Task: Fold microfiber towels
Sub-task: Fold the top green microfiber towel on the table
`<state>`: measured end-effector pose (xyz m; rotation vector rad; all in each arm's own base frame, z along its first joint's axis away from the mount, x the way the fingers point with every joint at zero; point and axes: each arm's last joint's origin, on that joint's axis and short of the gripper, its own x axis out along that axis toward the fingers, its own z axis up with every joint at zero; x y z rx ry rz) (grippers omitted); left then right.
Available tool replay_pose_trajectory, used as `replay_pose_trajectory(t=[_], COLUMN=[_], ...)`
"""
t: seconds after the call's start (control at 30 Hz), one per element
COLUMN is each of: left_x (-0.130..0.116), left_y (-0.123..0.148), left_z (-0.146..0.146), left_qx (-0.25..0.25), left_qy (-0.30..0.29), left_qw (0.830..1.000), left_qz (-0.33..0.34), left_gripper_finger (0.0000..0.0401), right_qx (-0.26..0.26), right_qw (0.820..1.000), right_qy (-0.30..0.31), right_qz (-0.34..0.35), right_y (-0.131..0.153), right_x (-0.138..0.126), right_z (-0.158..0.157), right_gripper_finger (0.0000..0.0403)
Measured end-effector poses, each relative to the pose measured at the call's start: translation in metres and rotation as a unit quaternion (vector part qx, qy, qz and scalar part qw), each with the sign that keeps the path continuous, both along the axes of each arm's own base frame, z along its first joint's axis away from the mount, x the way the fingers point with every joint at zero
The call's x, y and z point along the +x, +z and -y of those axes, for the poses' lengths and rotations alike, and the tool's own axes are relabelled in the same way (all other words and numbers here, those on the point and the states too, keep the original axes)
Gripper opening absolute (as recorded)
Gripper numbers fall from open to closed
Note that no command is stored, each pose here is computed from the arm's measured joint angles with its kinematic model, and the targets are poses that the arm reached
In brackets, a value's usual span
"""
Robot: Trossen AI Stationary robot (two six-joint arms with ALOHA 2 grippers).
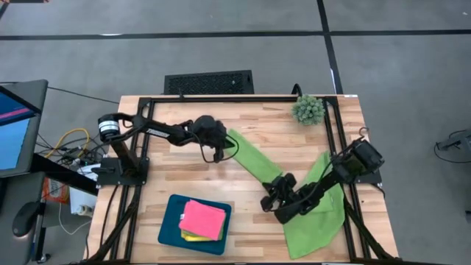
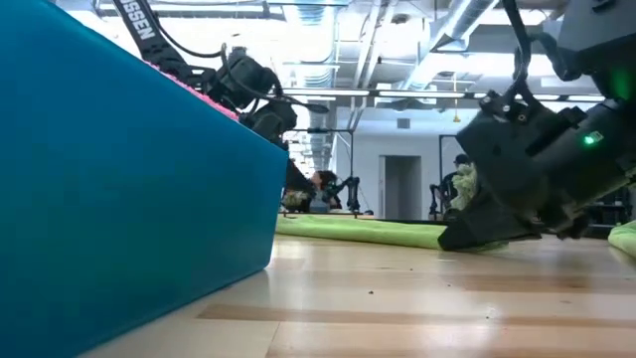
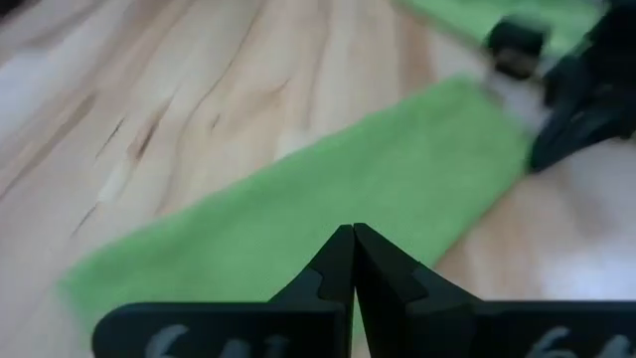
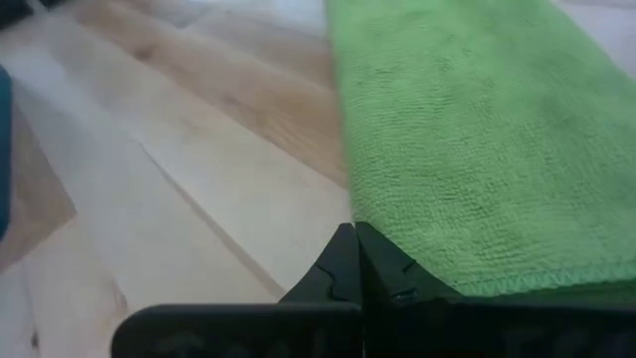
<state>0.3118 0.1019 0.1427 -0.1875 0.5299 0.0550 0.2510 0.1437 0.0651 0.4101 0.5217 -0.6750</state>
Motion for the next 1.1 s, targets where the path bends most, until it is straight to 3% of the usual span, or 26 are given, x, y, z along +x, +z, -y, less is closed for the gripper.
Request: replay_pose_trajectory(t=[0.2, 0.4, 0.67, 0.87, 1.1], left_x=[0.012, 0.023, 0.051, 0.056, 0.053], left_y=[0.008, 0.009, -0.028, -0.06, -0.063], left_z=[0.02, 0.031, 0.004, -0.011, -0.012], left_qx=[-0.009, 0.069, 0.036, 0.003, 0.007], left_qy=[-0.026, 0.019, 0.053, 0.077, 0.084], left_qw=[0.998, 0.994, 0.996, 0.997, 0.996], left_qz=[0.055, 0.088, 0.054, 0.005, -0.028], left_gripper_finger=[0.0, 0.0, 0.0, 0.0, 0.0], right_qx=[0.016, 0.03, 0.038, 0.036, -0.026], right_qw=[1.0, 0.999, 0.999, 0.999, 0.996], right_qy=[-0.01, 0.011, 0.02, 0.015, -0.067], right_qz=[0.011, -0.017, -0.002, 0.021, 0.061], right_y=[0.0, 0.014, 0.03, 0.046, 0.049], right_x=[-0.003, -0.007, -0.008, -0.008, -0.003], right_z=[-0.004, -0.002, -0.003, -0.001, 0.019], right_gripper_finger=[0.0006, 0.0006, 0.0006, 0.0006, 0.0006])
